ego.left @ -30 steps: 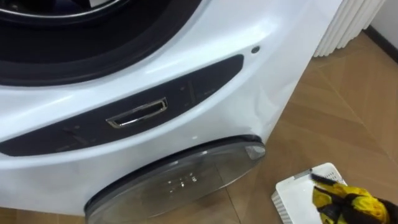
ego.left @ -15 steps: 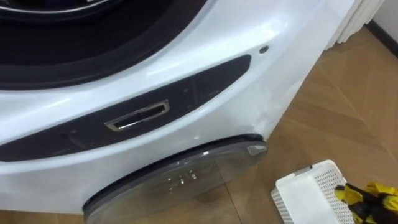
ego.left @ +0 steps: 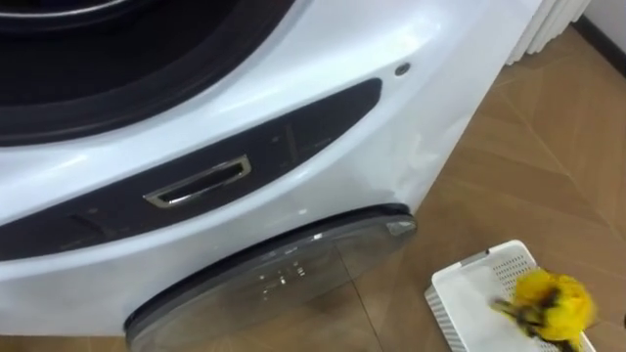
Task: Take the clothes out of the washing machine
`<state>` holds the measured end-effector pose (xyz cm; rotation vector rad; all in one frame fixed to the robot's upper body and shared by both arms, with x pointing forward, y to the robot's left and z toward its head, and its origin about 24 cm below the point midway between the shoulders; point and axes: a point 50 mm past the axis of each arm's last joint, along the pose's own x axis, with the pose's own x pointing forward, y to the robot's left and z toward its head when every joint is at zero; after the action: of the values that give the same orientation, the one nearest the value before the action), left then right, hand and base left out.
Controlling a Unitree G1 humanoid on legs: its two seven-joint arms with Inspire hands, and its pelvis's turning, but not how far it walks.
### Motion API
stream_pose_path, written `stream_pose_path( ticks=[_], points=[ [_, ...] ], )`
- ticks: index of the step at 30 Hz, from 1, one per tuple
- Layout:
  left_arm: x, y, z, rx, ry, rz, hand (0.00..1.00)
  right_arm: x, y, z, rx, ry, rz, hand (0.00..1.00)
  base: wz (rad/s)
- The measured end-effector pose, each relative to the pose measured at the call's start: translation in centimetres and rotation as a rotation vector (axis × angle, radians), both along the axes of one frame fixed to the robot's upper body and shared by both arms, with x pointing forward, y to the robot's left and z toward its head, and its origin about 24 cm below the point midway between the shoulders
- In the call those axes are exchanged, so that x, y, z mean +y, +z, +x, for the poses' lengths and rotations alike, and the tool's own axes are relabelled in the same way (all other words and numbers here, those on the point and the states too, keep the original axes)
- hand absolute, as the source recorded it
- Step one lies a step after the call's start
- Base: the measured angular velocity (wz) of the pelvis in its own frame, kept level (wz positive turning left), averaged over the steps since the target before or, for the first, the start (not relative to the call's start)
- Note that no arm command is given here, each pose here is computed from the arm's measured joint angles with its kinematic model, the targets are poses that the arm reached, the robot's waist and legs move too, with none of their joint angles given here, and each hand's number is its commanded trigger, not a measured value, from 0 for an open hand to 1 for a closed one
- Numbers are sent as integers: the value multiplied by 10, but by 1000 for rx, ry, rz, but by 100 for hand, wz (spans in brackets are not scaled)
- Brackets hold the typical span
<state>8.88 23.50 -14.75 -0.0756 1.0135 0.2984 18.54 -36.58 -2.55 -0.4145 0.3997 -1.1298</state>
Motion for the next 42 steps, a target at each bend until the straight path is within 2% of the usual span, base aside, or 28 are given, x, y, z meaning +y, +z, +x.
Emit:
stream_pose_path(
  ticks=[14, 24, 30, 38, 42],
  points=[
    [0, 4, 7, -42, 19, -19, 0, -3, 2, 0, -28, -21, 13, 0, 0],
    [-2, -4, -11, 26, 26, -43, 0, 2, -4, -11, -15, 6, 26, 0, 1],
    [-2, -5, -15, 31, 19, -70, 0, 22, -30, -25, 68, 74, 105, 0, 11],
    [-5, -9, -19, 44, 17, -55, 0, 73, -83, -52, 279, 254, 301, 0, 25],
    [-4, -11, -19, 74, -33, -20, 0, 88, -93, -59, 347, 344, 333, 0, 16]
  ],
)
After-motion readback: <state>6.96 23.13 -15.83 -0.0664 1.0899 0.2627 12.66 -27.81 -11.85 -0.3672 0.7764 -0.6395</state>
